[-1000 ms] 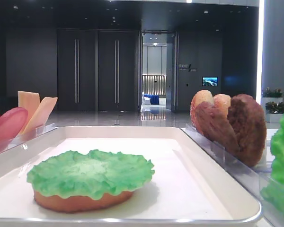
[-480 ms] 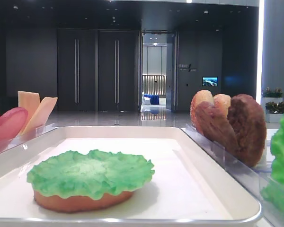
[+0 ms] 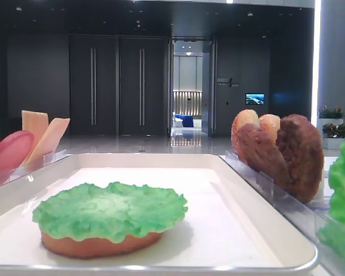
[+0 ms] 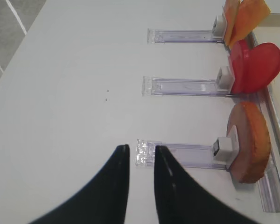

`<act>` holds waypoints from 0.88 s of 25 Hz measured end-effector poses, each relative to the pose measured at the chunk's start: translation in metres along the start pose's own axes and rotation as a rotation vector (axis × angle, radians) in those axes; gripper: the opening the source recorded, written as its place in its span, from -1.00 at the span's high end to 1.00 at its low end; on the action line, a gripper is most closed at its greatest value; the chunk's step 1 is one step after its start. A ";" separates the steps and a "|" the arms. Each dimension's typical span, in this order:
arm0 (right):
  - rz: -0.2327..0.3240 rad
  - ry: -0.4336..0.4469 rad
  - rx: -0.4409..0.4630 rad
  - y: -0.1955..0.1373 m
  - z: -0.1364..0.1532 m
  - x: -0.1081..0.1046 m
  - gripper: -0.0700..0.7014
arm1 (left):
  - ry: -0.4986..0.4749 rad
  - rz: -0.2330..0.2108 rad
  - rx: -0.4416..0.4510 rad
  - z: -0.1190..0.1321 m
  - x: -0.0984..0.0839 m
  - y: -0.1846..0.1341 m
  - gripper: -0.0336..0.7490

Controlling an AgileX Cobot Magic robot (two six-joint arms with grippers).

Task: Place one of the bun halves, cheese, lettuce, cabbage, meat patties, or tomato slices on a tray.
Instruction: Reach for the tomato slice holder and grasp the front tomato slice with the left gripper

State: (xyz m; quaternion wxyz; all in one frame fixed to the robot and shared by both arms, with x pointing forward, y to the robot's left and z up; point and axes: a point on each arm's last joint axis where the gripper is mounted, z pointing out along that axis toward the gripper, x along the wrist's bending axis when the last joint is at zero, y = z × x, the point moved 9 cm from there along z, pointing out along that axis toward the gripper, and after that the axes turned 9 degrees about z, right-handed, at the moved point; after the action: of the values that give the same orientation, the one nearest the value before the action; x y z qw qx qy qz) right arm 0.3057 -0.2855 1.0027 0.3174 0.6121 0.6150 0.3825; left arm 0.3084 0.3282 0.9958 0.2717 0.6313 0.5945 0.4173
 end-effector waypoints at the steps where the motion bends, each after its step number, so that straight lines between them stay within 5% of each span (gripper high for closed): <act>1: 0.000 0.000 0.000 0.000 0.000 0.000 0.21 | -0.001 0.001 0.000 0.000 0.000 0.000 0.56; 22: 0.000 0.000 0.000 0.000 0.000 0.000 0.21 | -0.025 -0.010 -0.002 0.000 -0.004 0.000 0.56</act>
State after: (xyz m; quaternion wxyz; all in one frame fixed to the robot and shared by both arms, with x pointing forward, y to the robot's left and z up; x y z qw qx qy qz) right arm 0.3057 -0.2855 1.0027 0.3174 0.6121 0.6150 0.3825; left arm 0.3088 0.3239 0.9952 0.2820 0.6331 0.5938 0.4087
